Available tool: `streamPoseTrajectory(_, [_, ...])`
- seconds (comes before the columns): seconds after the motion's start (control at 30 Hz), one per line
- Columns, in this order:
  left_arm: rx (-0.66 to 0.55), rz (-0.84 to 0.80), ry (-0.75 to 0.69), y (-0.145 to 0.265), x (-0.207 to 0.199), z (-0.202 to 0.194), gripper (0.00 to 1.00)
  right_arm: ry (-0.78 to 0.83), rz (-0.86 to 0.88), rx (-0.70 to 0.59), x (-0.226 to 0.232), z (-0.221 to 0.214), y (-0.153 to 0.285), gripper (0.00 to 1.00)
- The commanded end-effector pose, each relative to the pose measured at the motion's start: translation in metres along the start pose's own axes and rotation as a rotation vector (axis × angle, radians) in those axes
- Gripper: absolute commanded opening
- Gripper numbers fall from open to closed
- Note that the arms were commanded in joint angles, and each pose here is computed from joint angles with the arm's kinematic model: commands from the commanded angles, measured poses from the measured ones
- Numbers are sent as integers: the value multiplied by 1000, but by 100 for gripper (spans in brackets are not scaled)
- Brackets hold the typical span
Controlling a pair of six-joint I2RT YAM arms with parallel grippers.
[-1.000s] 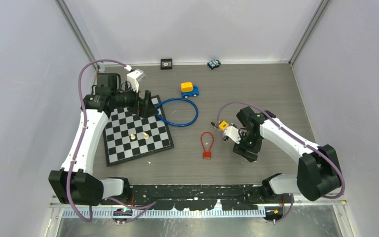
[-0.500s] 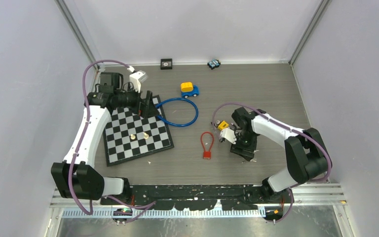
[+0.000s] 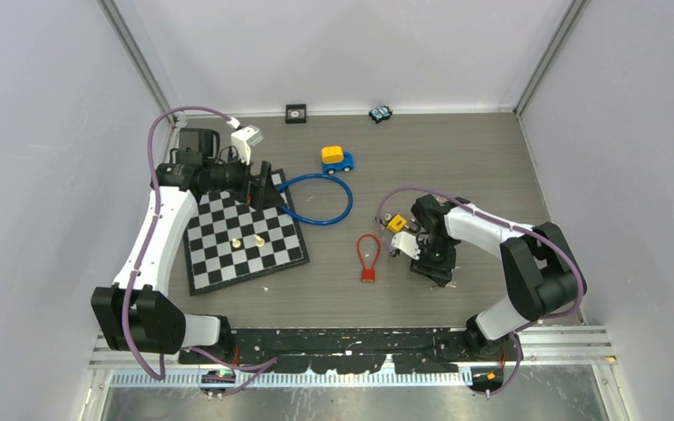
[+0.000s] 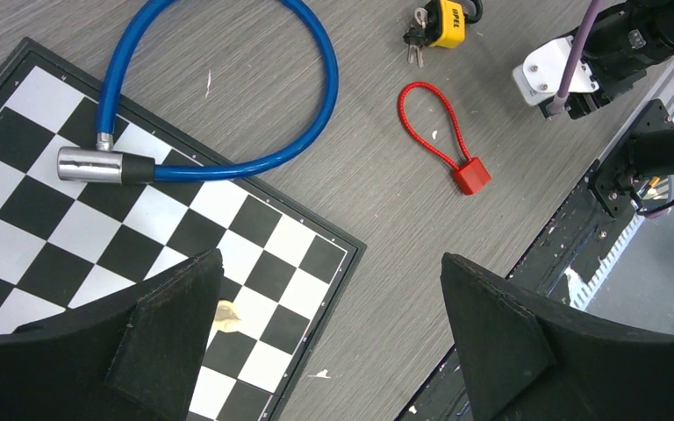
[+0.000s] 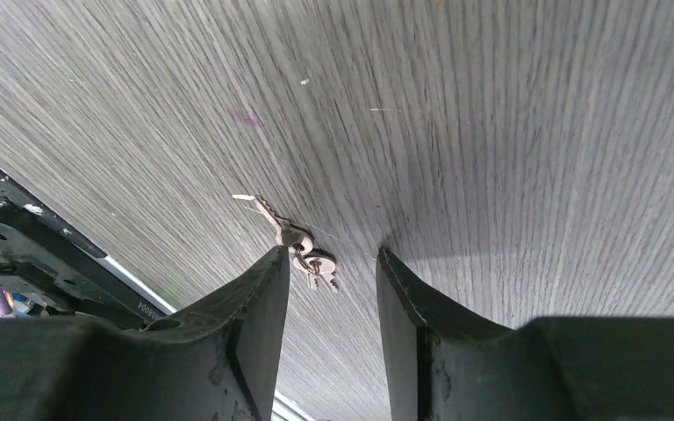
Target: Unlock with the key
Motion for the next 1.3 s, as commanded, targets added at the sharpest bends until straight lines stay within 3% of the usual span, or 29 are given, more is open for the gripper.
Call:
streamPoseTrajectory(0.0, [-39, -16, -23, 3, -3, 9, 97, 13, 16, -14, 1, 1, -3, 44])
streamPoseTrajectory(0.07, [-40, -16, -23, 3, -3, 9, 97, 10, 28, -13, 3, 1, -4, 40])
streamPoseTrajectory(0.3, [-42, -14, -27, 4, -3, 9, 97, -13, 63, -6, 9, -1, -3, 9])
streamPoseTrajectory(0.5, [-38, -22, -23, 1, -1, 9, 97, -33, 79, -58, 15, 3, 20, 3])
streamPoseTrajectory(0.63, [-48, -60, -14, -5, -1, 9, 96, -45, 104, -162, 19, 18, 52, 1])
streamPoseTrajectory(0.9, [-177, -290, -26, -33, -21, 11, 87, -85, 262, -395, 34, 55, 109, 1])
streamPoseTrajectory(1.03, [-230, -409, -116, -56, -46, 14, 83, -90, 355, -541, 41, 78, 145, 0])
streamPoseTrajectory(1.27, [-341, -580, -335, -93, -93, 31, 85, -123, 491, -762, 50, 115, 196, 1])
Point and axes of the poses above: each gripper's point midway between its finger pads, its own y axis back along the fingers, its own x axis along the line the jaws close on, z = x × y, the point moved 8 cm from there along y, back along the fingers, and after that the axes turned 15 degrees about -y, right-handed, at the moved point
